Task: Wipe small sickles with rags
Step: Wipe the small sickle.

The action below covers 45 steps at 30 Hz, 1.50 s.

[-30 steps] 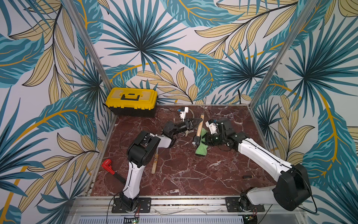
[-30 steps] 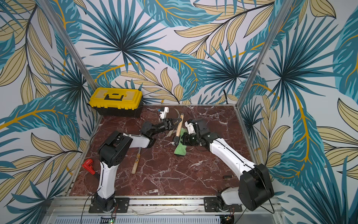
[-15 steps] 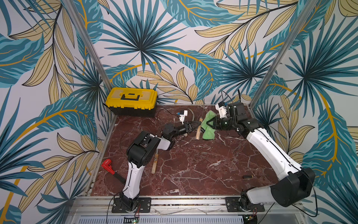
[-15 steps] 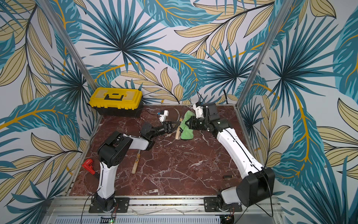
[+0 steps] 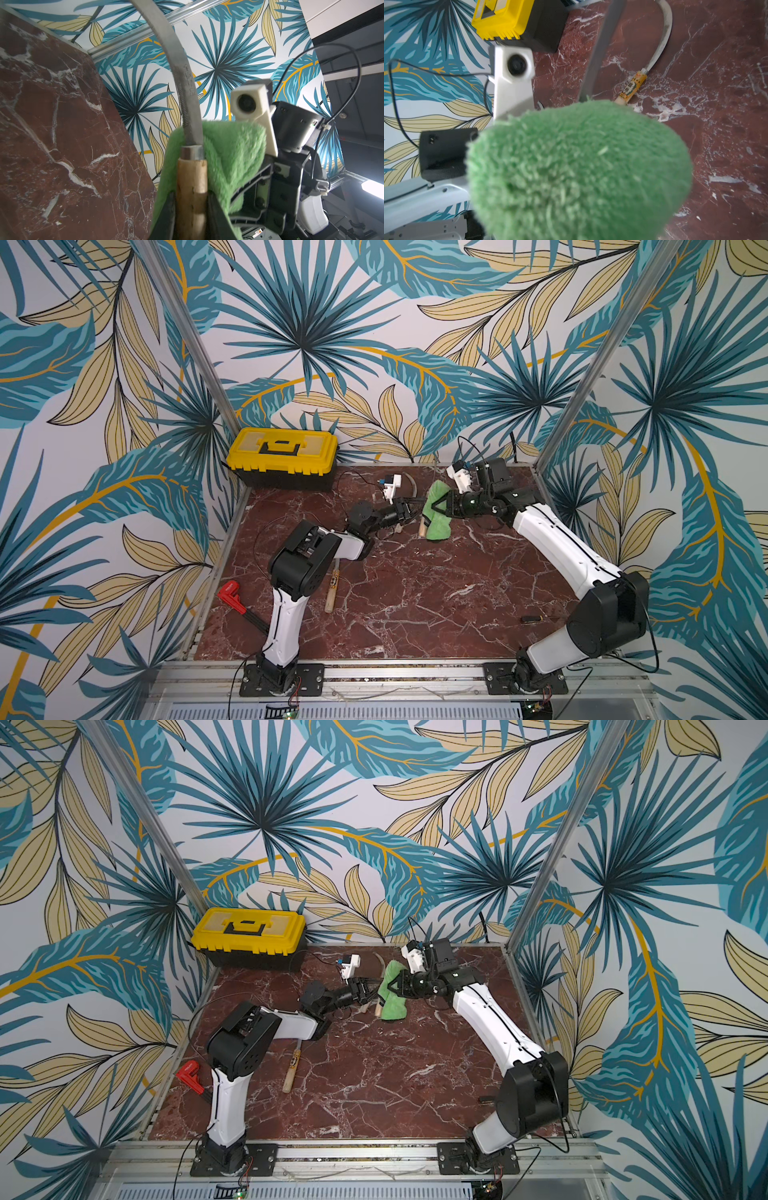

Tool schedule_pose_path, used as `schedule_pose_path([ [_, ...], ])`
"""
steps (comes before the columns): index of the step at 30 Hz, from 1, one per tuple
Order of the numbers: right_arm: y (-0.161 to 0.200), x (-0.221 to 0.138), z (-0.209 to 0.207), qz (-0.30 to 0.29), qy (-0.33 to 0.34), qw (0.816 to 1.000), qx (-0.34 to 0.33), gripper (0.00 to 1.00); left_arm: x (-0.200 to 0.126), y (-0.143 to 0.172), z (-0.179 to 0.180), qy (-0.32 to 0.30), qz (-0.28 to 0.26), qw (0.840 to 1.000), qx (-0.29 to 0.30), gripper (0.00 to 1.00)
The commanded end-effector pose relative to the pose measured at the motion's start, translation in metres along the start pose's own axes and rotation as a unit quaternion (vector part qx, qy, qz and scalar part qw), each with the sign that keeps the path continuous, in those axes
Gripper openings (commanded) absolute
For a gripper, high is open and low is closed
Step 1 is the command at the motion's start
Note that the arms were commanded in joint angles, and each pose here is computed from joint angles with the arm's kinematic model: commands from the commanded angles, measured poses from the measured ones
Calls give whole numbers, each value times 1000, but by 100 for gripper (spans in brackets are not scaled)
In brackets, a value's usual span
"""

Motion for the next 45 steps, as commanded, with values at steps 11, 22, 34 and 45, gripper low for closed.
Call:
schedule_pose_path([
  [11,81,13,3,53,15,998,4,8,17,-26,-30,70,-10,997,43,0],
  [22,22,-40,-11,-27,33,999,15,9,1,-2,-31,50,8,998,38,0],
  [34,-11,-12,8,25,-34,999,-2,10,12,15,-41,63,28,997,42,0],
  [45,64,32,4,62,-57,996,29,10,20,-8,-50,81,10,995,60,0],
])
Point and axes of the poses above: each gripper's point midway between its finger pads, its own x axis out along the fingers, its own z axis along the line the jaws close on, y = z × x, the point moved 6 cm from there along -x, back along the fingers, and after that the axes turned 2 degrees about x, right-handed, at the moved point
